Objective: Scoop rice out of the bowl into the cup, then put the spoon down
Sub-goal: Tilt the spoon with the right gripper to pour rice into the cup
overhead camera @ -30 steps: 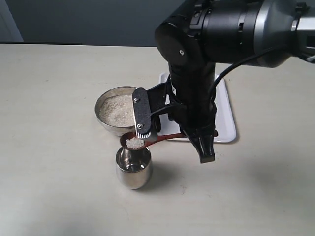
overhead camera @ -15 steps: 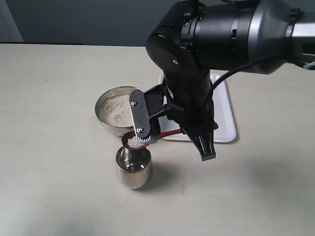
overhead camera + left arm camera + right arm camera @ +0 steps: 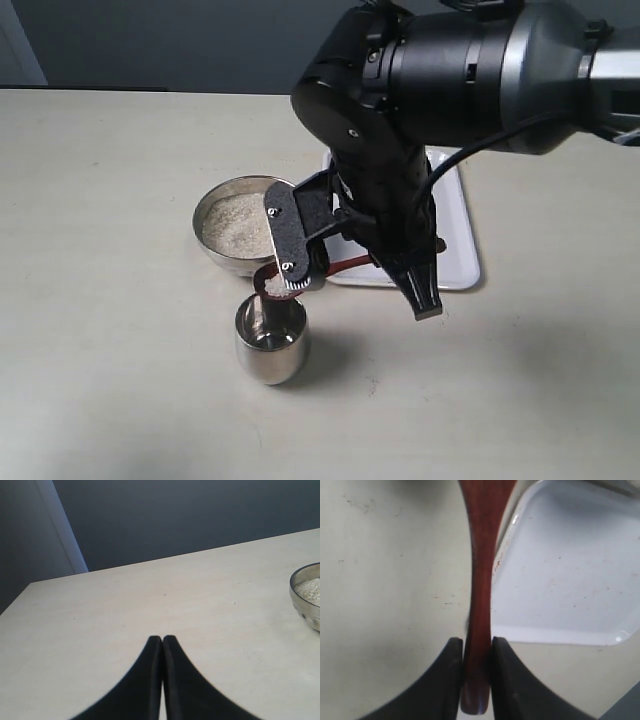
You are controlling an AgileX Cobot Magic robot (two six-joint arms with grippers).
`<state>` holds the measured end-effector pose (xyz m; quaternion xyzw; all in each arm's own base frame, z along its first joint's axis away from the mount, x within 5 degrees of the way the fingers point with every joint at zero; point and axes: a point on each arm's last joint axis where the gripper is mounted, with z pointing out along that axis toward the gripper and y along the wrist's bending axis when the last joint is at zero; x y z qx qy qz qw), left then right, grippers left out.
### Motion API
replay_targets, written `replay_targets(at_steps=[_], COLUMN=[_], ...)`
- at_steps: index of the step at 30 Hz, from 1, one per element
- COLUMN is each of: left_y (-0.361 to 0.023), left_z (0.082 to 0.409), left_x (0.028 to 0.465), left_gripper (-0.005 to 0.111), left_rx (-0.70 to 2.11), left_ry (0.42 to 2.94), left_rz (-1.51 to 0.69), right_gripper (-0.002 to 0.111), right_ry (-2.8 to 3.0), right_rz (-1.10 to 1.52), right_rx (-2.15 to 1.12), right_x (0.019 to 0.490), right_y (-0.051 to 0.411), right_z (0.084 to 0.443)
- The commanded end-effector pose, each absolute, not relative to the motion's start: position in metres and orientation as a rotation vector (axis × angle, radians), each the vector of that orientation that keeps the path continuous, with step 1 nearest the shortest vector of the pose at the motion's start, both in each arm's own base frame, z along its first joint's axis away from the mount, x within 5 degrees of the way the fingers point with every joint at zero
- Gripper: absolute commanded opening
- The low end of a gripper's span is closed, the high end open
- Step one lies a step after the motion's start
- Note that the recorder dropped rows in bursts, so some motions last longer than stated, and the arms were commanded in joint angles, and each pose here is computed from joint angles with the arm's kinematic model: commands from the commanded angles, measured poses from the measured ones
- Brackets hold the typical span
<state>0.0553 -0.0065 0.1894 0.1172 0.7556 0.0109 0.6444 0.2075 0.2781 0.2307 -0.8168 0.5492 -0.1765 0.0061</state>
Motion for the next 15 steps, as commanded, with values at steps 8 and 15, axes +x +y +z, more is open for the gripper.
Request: replay_targets(at_steps=[8,15], left_y=[-0.007,-0.007], left_z=[0.192,0.192], left_x=[0.055,0.055], left_gripper=[0.001,0.001], left_rx=[0.266,0.266], left_ry=[1.699,1.699], left_rz=[0.020,0.020], right_gripper=[-0.001,-0.001], right_ry=[1.591,1.552], right_rz=[-0.714,-0.830], right_rx=[-2.636,-2.587], right_x=[0.198,0.199], right_y=[0.293,0.295], right_z=[0.213,0.216])
